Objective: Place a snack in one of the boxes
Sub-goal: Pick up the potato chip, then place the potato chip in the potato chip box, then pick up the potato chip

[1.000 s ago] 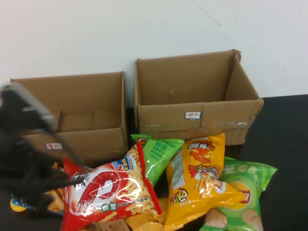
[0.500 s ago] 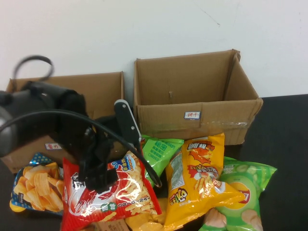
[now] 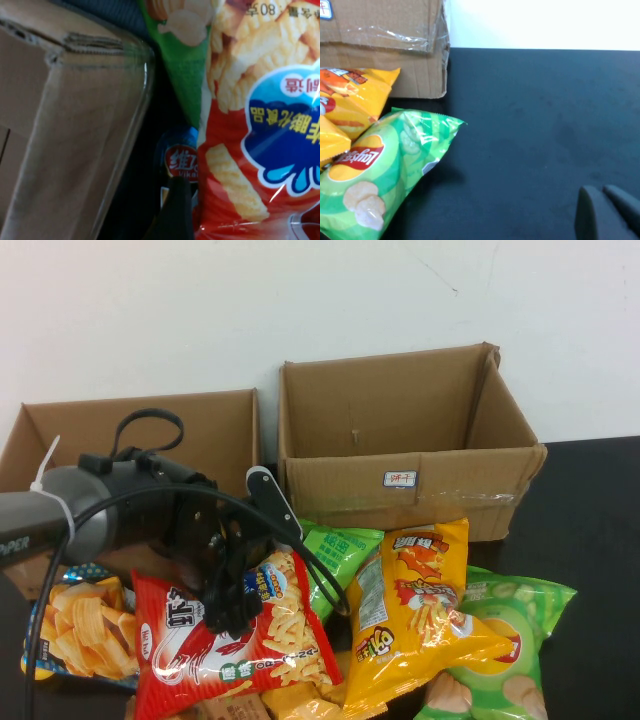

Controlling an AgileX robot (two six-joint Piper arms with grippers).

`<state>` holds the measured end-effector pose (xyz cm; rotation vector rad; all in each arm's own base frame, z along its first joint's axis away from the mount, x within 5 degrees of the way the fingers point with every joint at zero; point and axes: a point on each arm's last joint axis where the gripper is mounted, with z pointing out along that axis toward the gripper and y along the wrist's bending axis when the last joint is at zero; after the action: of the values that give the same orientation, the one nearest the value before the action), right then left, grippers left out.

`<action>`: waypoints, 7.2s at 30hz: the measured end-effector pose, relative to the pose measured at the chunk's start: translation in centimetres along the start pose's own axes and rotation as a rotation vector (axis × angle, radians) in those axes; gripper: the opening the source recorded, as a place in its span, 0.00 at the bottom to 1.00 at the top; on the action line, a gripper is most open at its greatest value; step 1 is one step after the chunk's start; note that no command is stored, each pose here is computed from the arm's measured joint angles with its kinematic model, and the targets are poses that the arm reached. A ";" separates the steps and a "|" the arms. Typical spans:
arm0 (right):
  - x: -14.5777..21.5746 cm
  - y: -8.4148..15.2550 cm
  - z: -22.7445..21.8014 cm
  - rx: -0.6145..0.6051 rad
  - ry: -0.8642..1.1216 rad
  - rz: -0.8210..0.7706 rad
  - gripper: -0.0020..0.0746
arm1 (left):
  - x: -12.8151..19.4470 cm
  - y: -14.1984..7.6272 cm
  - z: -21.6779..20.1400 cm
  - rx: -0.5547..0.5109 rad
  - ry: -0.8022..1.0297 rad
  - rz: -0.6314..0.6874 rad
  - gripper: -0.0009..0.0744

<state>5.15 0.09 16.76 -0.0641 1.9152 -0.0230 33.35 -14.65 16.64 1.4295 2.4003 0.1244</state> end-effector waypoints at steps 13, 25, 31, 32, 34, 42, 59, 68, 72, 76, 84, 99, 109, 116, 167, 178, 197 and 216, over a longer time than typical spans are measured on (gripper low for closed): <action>0.0 0.0 0.0 0.000 0.000 0.000 0.02 | -0.1 0.0 0.3 0.003 -0.012 -0.031 0.18; 0.0 0.0 0.0 0.000 0.000 0.000 0.02 | -0.6 0.1 -5.1 -0.053 -0.100 -0.081 0.02; 0.0 0.0 0.0 0.000 0.000 0.000 0.02 | -0.1 -0.2 -9.6 -0.079 -0.139 -0.095 0.02; 0.0 0.0 0.0 0.000 0.000 0.000 0.02 | 0.0 -0.3 -10.0 -0.078 -0.136 -0.095 0.02; 0.0 0.0 0.0 0.000 0.000 0.000 0.02 | 0.2 -0.3 -10.5 -0.079 -0.132 -0.093 0.02; 0.0 0.0 0.0 0.000 0.000 0.000 0.02 | 0.4 -0.2 -11.1 -0.104 -0.122 -0.071 0.02; 0.0 0.0 0.0 0.000 0.000 0.000 0.02 | 2.3 8.3 -19.1 -0.605 -0.259 -0.142 0.02; 0.0 0.0 0.0 0.000 0.000 0.000 0.02 | 3.8 14.4 -15.1 -0.745 -0.449 -0.266 0.02; 0.0 0.0 0.0 0.000 0.000 -0.001 0.02 | 5.0 15.9 -9.7 -0.685 -0.353 -0.313 0.02; 0.0 0.0 0.0 0.000 0.000 -0.001 0.02 | 6.1 16.3 -5.0 -0.639 -0.215 -0.260 0.02; 0.0 0.0 0.0 0.000 0.000 -0.001 0.02 | 6.5 16.2 -1.8 -0.597 -0.177 -0.291 0.20; 0.0 0.0 0.0 0.000 0.000 -0.001 0.02 | 3.9 10.4 -13.0 -0.638 -0.155 -0.730 0.69; 0.0 0.0 0.0 0.000 0.000 -0.001 0.02 | 2.4 -2.5 -10.9 -0.145 -0.055 -0.518 0.31; 0.0 0.0 0.0 0.000 0.000 -0.001 0.02 | 1.9 -7.5 -8.2 0.032 0.002 -0.463 0.64; 0.0 0.0 0.0 0.000 0.000 -0.001 0.02 | 8.8 -1.5 -1.1 -0.237 0.118 0.245 0.72; 0.0 0.0 0.0 0.000 0.000 -0.001 0.02 | 9.8 -1.5 2.6 -0.167 0.142 0.251 0.70; 0.0 0.0 0.0 0.000 0.000 -0.001 0.02 | 10.1 -1.0 2.9 -0.206 0.154 0.226 0.86; 0.0 0.0 0.0 0.000 0.000 -0.001 0.02 | 10.3 -0.4 2.6 -0.231 0.162 0.138 0.03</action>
<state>5.15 0.09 16.76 -0.0652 1.9152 -0.0236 29.40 -6.17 11.60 1.5239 2.3167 0.5525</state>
